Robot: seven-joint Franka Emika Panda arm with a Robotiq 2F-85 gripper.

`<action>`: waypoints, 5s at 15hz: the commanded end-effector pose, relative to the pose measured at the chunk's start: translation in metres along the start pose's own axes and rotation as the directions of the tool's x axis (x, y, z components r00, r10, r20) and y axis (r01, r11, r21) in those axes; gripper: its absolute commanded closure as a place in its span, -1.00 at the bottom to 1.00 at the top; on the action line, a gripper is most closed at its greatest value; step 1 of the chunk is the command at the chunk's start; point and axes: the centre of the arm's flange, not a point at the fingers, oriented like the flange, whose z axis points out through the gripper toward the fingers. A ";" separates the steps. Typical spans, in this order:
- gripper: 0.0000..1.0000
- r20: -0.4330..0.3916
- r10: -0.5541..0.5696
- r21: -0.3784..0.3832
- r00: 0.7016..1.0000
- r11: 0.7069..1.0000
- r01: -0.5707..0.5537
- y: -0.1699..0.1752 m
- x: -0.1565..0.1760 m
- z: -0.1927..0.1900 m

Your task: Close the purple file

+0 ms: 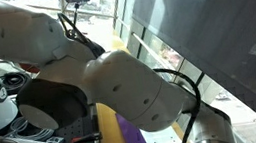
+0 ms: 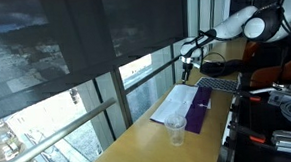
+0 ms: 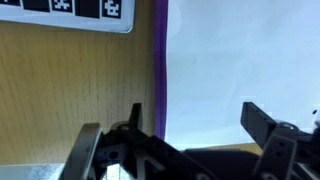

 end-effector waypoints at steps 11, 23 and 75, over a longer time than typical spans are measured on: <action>-1.00 -0.005 -0.011 0.058 1.000 0.998 0.011 0.052 0.034 0.039; -0.16 -0.002 -0.011 0.108 1.000 0.994 0.011 0.057 0.027 0.051; 0.93 0.012 -0.108 0.328 0.994 0.939 0.098 0.044 0.013 0.057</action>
